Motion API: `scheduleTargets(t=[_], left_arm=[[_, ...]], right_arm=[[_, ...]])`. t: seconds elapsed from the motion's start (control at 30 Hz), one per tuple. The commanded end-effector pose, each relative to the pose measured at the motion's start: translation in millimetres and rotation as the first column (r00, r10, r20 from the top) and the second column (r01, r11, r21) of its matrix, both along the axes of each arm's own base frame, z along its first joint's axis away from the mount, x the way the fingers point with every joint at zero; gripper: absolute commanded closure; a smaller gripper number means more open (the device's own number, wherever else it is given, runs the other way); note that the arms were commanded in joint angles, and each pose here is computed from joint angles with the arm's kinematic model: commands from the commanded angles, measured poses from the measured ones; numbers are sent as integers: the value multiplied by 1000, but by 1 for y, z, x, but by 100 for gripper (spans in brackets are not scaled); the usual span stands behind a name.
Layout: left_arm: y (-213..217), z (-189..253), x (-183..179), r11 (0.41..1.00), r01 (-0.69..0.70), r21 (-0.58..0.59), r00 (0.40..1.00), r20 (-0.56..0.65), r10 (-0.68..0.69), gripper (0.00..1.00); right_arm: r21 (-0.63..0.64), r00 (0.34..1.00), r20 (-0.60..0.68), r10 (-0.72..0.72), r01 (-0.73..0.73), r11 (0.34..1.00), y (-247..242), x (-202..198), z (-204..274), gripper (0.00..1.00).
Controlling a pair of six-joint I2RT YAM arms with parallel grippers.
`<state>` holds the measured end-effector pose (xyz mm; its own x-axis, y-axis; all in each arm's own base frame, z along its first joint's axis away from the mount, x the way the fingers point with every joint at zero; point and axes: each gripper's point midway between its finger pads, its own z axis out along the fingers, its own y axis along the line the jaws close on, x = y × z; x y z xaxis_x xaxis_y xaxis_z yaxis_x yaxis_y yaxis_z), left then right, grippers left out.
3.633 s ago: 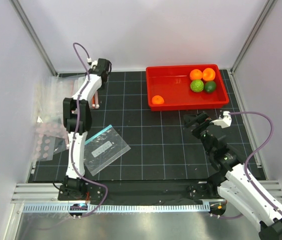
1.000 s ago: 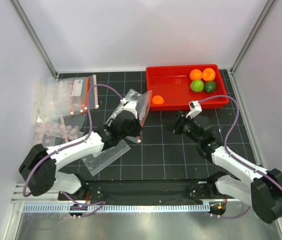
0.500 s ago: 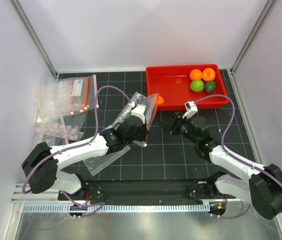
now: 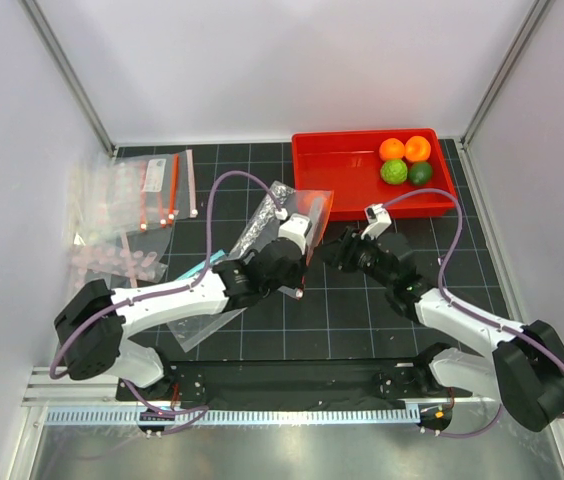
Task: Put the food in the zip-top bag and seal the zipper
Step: Open the zipper of the food storage bag at the center of the board.
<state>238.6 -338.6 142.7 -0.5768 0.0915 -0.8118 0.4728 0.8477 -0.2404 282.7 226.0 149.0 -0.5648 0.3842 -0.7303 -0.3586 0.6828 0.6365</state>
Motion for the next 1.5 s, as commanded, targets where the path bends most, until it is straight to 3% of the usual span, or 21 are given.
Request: scheduleTargets(t=[0.0,0.1,0.3,0.37,0.53,0.73,0.83,1.03,1.13,1.33,1.47], left_arm=[[-12,18,2,1000,2,4,998,60,-2,100],[-16,15,0,999,-1,36,997,71,-2,100],[-14,18,0,998,-22,54,996,91,17,100],[-12,19,1,998,-26,54,995,96,21,100],[-13,21,0,999,-22,49,995,97,17,96],[-3,27,4,997,-60,50,991,123,54,79],[2,28,6,995,-84,53,987,138,76,65],[5,28,10,992,-111,67,983,153,100,57],[7,31,11,991,-121,61,981,157,110,49],[9,31,13,989,-132,61,978,170,120,51],[11,29,15,986,-146,76,975,177,131,62]], right_arm=[[16,997,74,-5,4,1000,5,9,24,46],[10,997,74,-13,13,1000,4,10,24,47],[-17,998,50,-49,50,999,-1,14,18,61],[-17,997,54,-47,48,999,-1,14,19,67],[-17,998,55,-27,27,999,2,12,20,98],[4,996,81,37,-37,999,12,6,26,99],[4,994,89,61,-61,998,17,3,28,99],[3,987,114,116,-117,993,31,-6,33,99],[-8,982,128,141,-141,990,37,-10,35,99],[-25,973,149,175,-173,985,46,-16,38,99],[-33,973,151,176,-173,984,48,-18,38,99]])
